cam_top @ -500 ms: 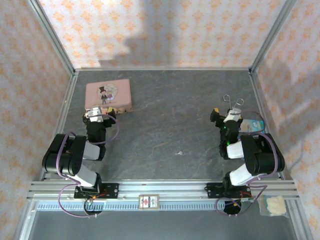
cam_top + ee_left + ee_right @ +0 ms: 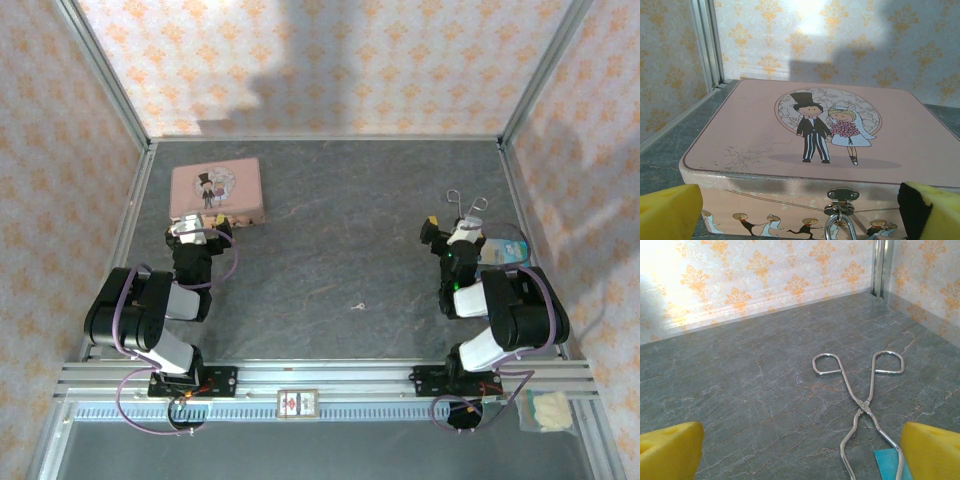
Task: Unlock a padlock with a key
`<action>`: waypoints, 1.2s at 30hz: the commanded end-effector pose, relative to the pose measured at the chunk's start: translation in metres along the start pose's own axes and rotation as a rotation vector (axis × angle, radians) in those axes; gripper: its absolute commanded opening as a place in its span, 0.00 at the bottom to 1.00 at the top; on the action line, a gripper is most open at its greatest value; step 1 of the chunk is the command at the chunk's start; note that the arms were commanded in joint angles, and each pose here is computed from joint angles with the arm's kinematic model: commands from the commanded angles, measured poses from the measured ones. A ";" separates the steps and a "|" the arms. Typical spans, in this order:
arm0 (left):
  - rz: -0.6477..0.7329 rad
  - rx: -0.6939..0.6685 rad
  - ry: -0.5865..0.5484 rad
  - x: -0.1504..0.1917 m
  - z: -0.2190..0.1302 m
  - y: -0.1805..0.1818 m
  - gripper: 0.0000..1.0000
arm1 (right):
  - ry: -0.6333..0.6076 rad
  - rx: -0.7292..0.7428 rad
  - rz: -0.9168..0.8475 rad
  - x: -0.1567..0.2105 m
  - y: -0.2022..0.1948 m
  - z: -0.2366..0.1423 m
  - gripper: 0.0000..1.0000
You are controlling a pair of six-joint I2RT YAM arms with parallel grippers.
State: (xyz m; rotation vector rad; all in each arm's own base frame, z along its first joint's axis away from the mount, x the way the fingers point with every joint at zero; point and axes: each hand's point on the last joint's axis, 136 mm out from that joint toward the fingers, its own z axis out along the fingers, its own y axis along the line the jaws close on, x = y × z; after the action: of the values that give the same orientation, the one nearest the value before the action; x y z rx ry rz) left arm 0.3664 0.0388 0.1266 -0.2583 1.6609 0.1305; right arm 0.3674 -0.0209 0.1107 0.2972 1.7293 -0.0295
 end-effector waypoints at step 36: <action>-0.335 -0.167 0.163 -0.102 0.047 0.013 1.00 | 0.657 -0.258 0.069 0.007 0.136 -0.012 0.96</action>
State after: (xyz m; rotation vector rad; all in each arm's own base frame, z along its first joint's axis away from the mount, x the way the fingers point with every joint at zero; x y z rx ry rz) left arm 0.4114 0.0807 0.2557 -0.6215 1.5798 0.0976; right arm 0.4143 0.0826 0.1722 0.2209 2.0435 0.2696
